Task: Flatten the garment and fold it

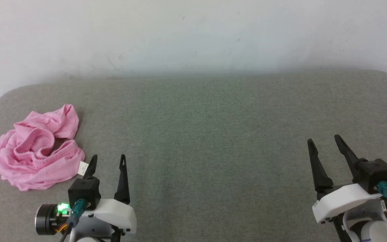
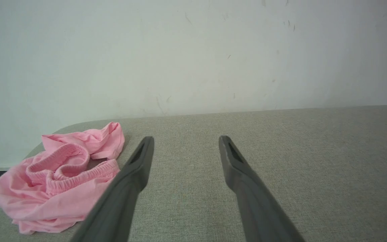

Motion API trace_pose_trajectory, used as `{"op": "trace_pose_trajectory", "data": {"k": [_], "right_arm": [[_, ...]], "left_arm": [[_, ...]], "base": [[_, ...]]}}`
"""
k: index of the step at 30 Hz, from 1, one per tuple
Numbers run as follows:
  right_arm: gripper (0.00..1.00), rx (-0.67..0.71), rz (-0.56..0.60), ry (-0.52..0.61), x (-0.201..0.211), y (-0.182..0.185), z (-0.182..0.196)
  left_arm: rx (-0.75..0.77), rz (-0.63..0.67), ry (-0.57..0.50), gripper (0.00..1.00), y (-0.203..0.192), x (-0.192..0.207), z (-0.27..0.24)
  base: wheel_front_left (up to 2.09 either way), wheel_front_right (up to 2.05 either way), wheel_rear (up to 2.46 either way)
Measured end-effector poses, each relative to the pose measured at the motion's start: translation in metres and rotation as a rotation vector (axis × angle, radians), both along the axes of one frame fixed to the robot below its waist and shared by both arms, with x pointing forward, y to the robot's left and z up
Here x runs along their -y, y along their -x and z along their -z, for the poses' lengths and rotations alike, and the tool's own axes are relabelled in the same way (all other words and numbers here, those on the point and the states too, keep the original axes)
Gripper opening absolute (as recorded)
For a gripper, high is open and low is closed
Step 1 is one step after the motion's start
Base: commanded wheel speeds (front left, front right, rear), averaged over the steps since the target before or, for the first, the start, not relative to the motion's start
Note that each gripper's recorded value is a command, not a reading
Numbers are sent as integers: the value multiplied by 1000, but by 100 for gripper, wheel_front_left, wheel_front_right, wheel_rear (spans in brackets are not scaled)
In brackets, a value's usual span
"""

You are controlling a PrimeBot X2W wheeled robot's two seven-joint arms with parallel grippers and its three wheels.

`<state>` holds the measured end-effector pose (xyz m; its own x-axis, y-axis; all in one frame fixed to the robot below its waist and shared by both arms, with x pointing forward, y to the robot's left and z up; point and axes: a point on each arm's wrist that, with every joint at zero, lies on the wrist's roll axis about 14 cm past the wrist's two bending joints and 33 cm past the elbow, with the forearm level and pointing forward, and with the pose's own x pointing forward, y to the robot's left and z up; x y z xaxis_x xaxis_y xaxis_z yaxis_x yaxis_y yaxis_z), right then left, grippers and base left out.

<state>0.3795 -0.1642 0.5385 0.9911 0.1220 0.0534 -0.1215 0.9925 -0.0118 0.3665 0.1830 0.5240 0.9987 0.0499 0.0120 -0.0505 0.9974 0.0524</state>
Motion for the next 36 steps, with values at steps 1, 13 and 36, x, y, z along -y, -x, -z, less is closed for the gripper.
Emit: {"op": "trace_pose_trajectory", "data": {"k": [1,13,36], "right_arm": [[100,4,-3,-1,-1,-1,-1],[100,29,-51,-22,-17,-11,-5],[100,48,-198,-65,-71,-32,-2]], "left_arm": [[4,-7,-1,100,1,-1,0],[30,-93,-14,100,12,-23,-4],[73,-326,-36,100,53,-82,-11]], "base": [[0,0,0],[0,0,0],[0,0,0]]}}
